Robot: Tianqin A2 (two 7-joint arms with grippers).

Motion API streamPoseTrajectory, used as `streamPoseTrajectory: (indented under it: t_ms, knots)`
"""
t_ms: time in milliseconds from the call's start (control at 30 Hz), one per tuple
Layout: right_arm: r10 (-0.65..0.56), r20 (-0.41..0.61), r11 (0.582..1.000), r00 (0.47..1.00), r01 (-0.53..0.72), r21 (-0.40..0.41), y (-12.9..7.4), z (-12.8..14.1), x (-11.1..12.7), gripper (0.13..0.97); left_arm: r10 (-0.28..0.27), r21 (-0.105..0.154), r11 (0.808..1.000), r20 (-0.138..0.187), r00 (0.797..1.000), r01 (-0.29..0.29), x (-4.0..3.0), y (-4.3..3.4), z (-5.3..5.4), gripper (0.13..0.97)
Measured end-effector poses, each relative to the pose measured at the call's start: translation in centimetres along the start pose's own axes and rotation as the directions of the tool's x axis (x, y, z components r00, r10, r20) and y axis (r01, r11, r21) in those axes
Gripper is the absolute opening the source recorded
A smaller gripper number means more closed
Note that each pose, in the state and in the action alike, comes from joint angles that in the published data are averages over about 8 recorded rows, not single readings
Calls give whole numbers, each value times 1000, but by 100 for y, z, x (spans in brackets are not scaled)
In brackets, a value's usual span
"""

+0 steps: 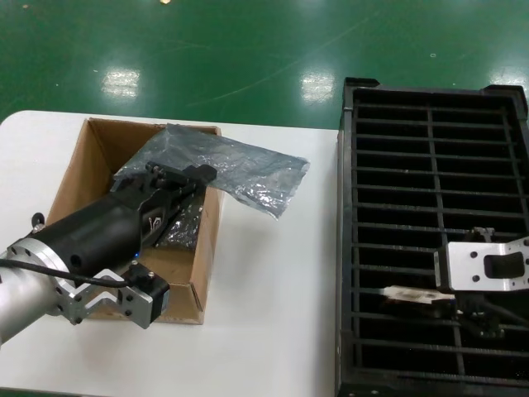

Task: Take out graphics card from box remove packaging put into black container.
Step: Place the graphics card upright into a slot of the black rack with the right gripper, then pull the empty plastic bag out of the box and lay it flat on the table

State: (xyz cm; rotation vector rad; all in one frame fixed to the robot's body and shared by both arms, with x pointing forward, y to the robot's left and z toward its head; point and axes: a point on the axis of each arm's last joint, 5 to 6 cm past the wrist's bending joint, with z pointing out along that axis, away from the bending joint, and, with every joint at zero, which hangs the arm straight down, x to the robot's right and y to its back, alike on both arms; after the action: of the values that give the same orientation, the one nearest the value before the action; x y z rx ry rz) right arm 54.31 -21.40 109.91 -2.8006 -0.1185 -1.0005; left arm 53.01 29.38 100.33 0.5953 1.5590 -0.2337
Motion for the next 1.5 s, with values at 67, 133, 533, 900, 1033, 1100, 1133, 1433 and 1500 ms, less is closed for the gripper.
streamPoseTrajectory:
  t_ms: [67, 133, 533, 900, 1033, 1100, 1133, 1433, 1500]
  knots:
    - [-7, 2, 1000, 1000, 7, -2, -8, 15, -4, 187, 0, 0, 1000, 0, 1000, 0, 0, 0, 0, 140]
    - [-12, 3, 1000, 1000, 12, -1, -13, 26, -8, 187, 0, 0, 1000, 0, 1000, 0, 0, 0, 0, 140]
    - [29, -52, 998, 998, -26, 48, 180, -108, -33, 373, 0, 0, 1000, 0, 1000, 0, 0, 0, 0, 140]
    - [291, -231, 944, 929, -239, 228, 874, -180, -129, 608, 0, 0, 1000, 0, 1000, 0, 0, 0, 0, 140]
    - [391, -231, 892, 891, -306, 333, 1117, -144, -177, 710, 0, 0, 1000, 0, 1000, 0, 0, 0, 0, 140]
    - [434, -219, 864, 874, -334, 376, 1219, -122, -196, 736, 0, 0, 1000, 0, 1000, 0, 0, 0, 0, 140]
    - [451, -214, 852, 866, -347, 393, 1261, -112, -204, 753, 0, 0, 1000, 0, 1000, 0, 0, 0, 0, 140]
    - [487, -200, 824, 850, -372, 427, 1351, -90, -221, 877, -132, 3, 991, -32, 991, 132, -87, 2, 73, 140]
    - [487, -200, 825, 850, -372, 427, 1350, -90, -221, 877, -226, 12, 974, -49, 973, 227, -153, 3, 115, 140]
